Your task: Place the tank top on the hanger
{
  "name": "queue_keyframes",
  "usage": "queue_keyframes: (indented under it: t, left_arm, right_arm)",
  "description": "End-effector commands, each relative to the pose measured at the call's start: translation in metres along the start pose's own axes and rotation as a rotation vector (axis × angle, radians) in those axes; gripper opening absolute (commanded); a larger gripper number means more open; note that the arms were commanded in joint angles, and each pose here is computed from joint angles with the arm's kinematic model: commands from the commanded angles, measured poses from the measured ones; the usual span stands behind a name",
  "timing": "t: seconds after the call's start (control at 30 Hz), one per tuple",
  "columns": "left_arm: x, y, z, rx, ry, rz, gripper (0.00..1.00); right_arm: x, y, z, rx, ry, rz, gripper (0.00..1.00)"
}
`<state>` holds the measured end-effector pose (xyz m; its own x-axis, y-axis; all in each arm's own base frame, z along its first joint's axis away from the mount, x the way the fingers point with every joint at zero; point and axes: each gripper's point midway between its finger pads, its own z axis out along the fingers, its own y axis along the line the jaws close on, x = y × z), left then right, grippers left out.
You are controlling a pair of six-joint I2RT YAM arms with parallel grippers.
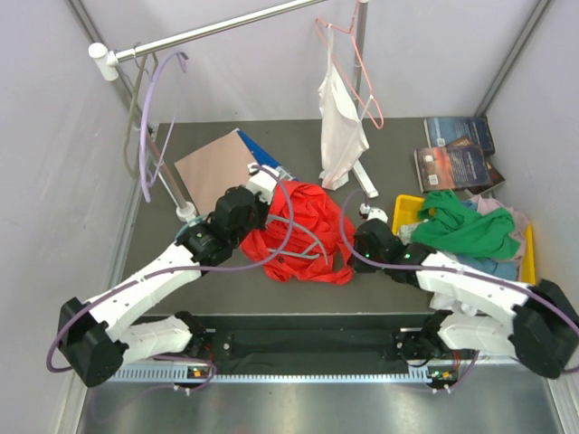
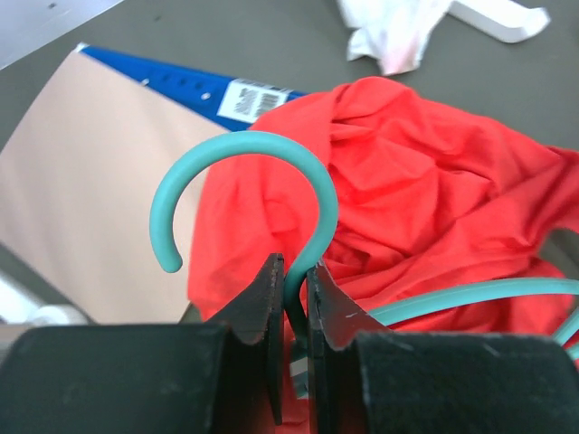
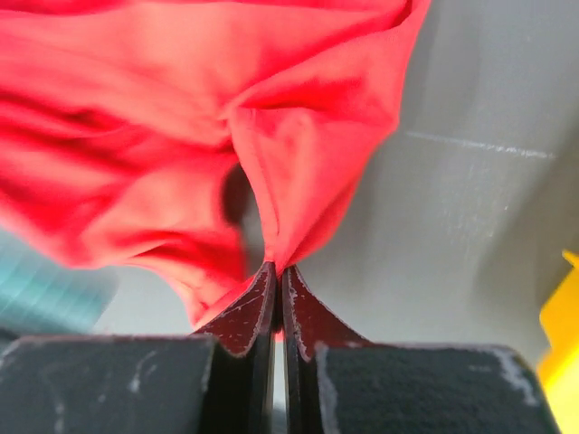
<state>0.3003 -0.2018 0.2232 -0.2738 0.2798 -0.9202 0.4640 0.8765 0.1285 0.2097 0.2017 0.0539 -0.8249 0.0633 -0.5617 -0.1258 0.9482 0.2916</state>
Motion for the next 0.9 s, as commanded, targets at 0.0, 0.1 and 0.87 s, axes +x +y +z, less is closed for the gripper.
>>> queue_keyframes:
  t: [0.0,0.1,0.87]
  left_arm:
    - [-0.03,0.023,-0.001,-0.135,-0.083,-0.055,0.0]
    - [-0.034,0.02,0.0,-0.133,-0.115,-0.114,0.0]
    - [-0.037,0.025,-0.018,-0.18,-0.213,-0.259,0.0]
  right_arm:
    - [-0.011,0.015,-0.041,-0.111,-0.016,-0.016,0.0]
    - [-0.017,0.021,-0.063,-0.158,-0.031,-0.024,0.0]
    - [-0.083,0.063,-0.092,-0.236,-0.159,-0.04,0.0]
